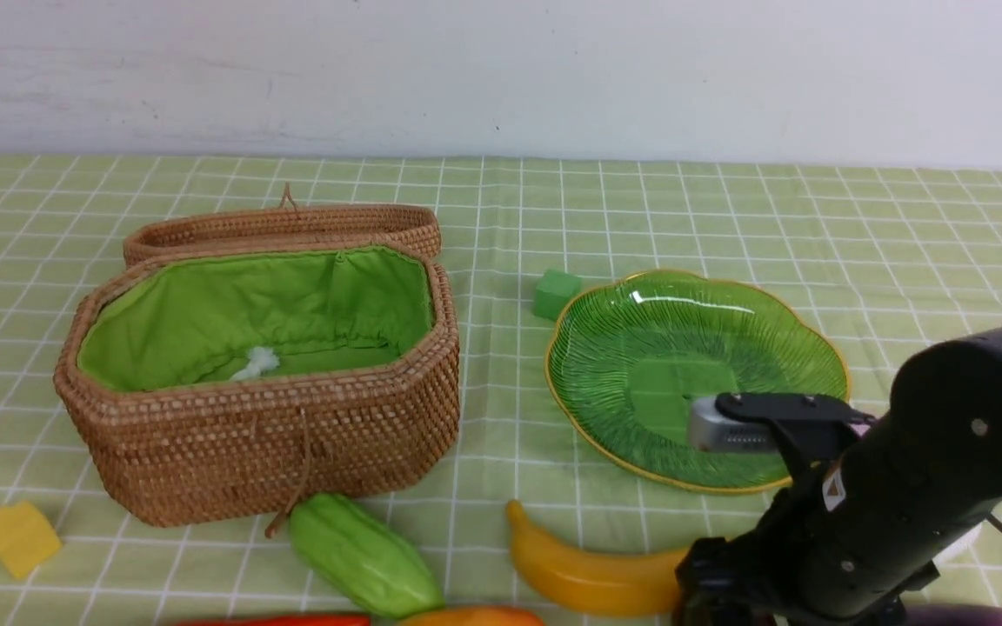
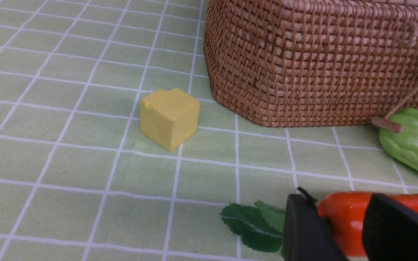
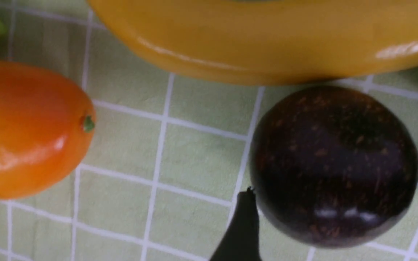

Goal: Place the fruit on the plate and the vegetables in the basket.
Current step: Use the right arm to grab a mangosteen and put it into the right plate

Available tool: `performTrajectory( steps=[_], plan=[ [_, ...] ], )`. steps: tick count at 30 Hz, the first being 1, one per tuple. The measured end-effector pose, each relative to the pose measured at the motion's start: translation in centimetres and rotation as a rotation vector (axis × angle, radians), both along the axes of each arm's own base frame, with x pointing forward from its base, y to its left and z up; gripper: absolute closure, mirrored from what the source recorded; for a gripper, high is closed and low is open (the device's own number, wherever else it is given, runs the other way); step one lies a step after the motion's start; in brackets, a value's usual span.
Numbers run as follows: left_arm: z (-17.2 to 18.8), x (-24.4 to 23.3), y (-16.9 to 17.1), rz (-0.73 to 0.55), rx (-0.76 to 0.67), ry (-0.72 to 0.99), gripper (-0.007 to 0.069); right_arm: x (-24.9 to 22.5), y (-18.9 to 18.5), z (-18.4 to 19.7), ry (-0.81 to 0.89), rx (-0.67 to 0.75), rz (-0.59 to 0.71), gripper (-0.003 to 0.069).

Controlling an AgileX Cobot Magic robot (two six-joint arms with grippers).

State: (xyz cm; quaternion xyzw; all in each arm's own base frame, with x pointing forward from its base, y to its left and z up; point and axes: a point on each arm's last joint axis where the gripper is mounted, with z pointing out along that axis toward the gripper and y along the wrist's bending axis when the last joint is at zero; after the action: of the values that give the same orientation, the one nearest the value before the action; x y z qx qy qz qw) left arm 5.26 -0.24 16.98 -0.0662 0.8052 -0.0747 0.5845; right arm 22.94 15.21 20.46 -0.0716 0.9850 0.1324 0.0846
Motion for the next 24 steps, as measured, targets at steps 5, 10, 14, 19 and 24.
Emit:
performTrajectory(
  steps=[5,10,14,19,24],
  plan=[
    [0.0,0.0,0.0,0.000,0.000,0.000,0.0386,0.7,0.4,-1.4,0.012,0.001,-0.034,0.0045],
    [0.0,0.0,0.0,0.000,0.000,0.000,0.0386,1.4,0.8,-2.0,-0.001,0.014,-0.047,0.0055],
    [0.0,0.0,0.0,0.000,0.000,0.000,0.0386,1.4,0.8,-2.0,0.001,0.015,-0.043,0.0077],
    [0.0,0.0,0.0,0.000,0.000,0.000,0.0386,1.0,0.7,-1.7,0.033,0.010,-0.035,0.0077],
    [0.0,0.0,0.0,0.000,0.000,0.000,0.0386,-0.2,0.3,-0.2,0.046,0.012,0.012,0.0077]
  ],
)
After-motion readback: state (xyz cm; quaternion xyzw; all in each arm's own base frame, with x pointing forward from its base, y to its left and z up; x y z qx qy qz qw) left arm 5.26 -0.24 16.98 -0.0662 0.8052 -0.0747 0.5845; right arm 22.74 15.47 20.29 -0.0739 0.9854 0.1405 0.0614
